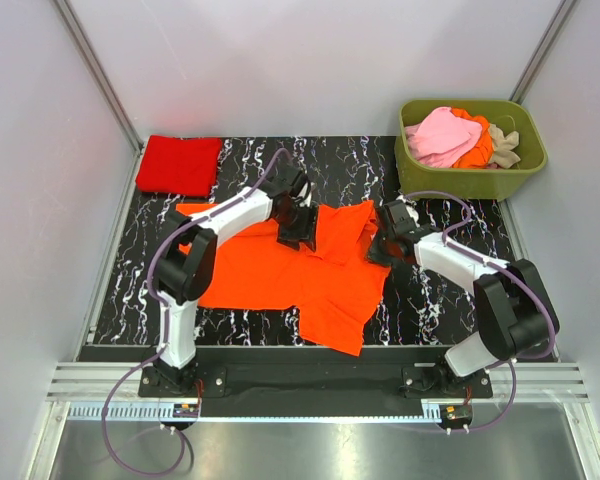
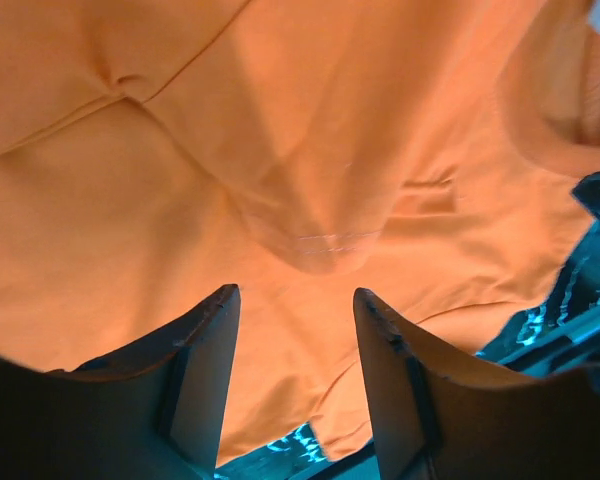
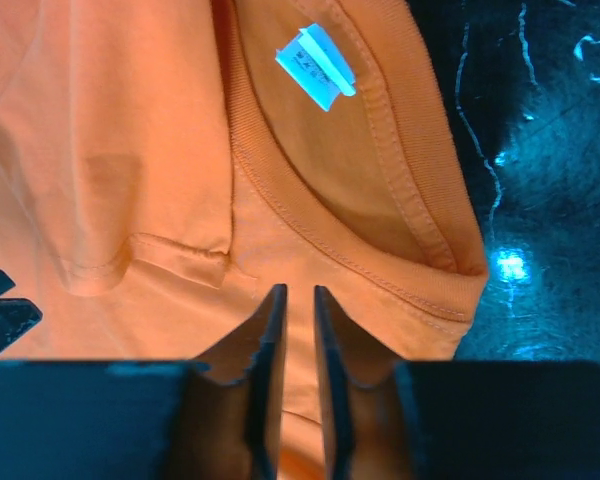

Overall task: Fold and stack the t-shirts
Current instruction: Fold the tshirt

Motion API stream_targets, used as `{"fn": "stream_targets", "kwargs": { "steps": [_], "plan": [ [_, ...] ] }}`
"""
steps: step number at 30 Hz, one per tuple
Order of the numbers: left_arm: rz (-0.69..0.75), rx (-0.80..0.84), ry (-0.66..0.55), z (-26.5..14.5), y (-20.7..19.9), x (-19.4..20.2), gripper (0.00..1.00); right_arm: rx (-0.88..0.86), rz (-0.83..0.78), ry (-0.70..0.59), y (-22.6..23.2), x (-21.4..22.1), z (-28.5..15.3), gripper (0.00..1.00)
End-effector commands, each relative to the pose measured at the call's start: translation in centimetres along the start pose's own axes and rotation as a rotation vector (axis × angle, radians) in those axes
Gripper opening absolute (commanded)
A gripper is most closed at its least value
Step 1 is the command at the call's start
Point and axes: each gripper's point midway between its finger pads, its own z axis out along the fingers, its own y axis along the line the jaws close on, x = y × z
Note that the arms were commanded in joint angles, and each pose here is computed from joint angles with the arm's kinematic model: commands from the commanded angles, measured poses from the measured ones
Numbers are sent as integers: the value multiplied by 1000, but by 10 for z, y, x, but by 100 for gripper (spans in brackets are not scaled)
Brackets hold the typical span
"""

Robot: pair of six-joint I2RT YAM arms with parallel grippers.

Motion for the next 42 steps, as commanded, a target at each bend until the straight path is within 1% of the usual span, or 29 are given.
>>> {"fn": "stream_targets", "kwargs": {
  "steps": [1, 3, 4, 5, 7, 8, 9, 10, 11, 12, 14, 15, 17, 18, 19, 20, 22, 26, 29, 33, 36, 39, 42],
  "plan": [
    [24, -37, -86, -32, 12, -24, 55, -65, -6, -37, 19, -9, -4, 25],
    [-37, -19, -113, -43, 28, -39, 55, -74, 8, -26, 24, -6, -1, 31],
    [-51, -14, -123, -46, 35, -45, 55, -88, 12, -28, 29, -8, -1, 32],
    [-82, -13, -130, -49, 51, -53, 55, -76, 12, -21, 27, -6, 5, 32],
    [-104, -16, -152, -55, 68, -65, 55, -23, 4, -83, 22, -21, 9, 31],
    [-152, -27, -164, -58, 90, -73, 55, 20, -9, -126, 16, -35, 12, 29],
    [-179, -35, -169, -58, 102, -76, 55, 32, -12, -140, 14, -42, 13, 28],
    [-198, -41, -184, -60, 113, -81, 55, 38, -25, -146, 12, -50, 15, 27],
    [-247, -56, -190, -61, 134, -85, 54, 45, -25, -145, 10, -56, 19, 27],
    [-268, -55, -194, -61, 143, -88, 54, 32, -9, -160, 11, -73, 18, 26],
    [-326, -75, -214, -64, 170, -94, 54, 35, -23, -152, 7, -84, 24, 26],
    [-349, -82, -203, -59, 180, -92, 54, 5, -31, -150, 15, -92, 23, 27],
    [-383, -95, -215, -60, 197, -94, 54, 4, -88, -131, 14, -97, 32, 27],
    [-397, -104, -210, -57, 204, -93, 54, -32, -113, -124, 26, -101, 32, 27],
    [-411, -112, -214, -57, 211, -93, 54, -40, -140, -116, 28, -102, 35, 27],
    [-416, -121, -212, -55, 215, -93, 54, -32, -146, -97, 26, -99, 43, 27],
    [-423, -132, -208, -50, 224, -93, 54, -21, -159, -108, 27, -106, 47, 27],
    [-427, -170, -202, -43, 239, -92, 54, 42, -163, -95, 15, -110, 71, 25],
    [-455, -198, -180, -36, 253, -83, 54, 149, -154, -64, -6, -108, 86, 24],
    [-473, -245, -186, -36, 267, -79, 54, 294, -129, -45, -41, -105, 88, 23],
    [-493, -244, -191, -36, 269, -79, 54, 381, -82, -53, -62, -104, 81, 22],
    [-508, -233, -202, -36, 268, -81, 54, 411, -36, -78, -72, -105, 73, 22],
    [-510, -185, -213, -36, 259, -88, 54, 418, -14, -86, -75, -107, 72, 22]
  ]
}}
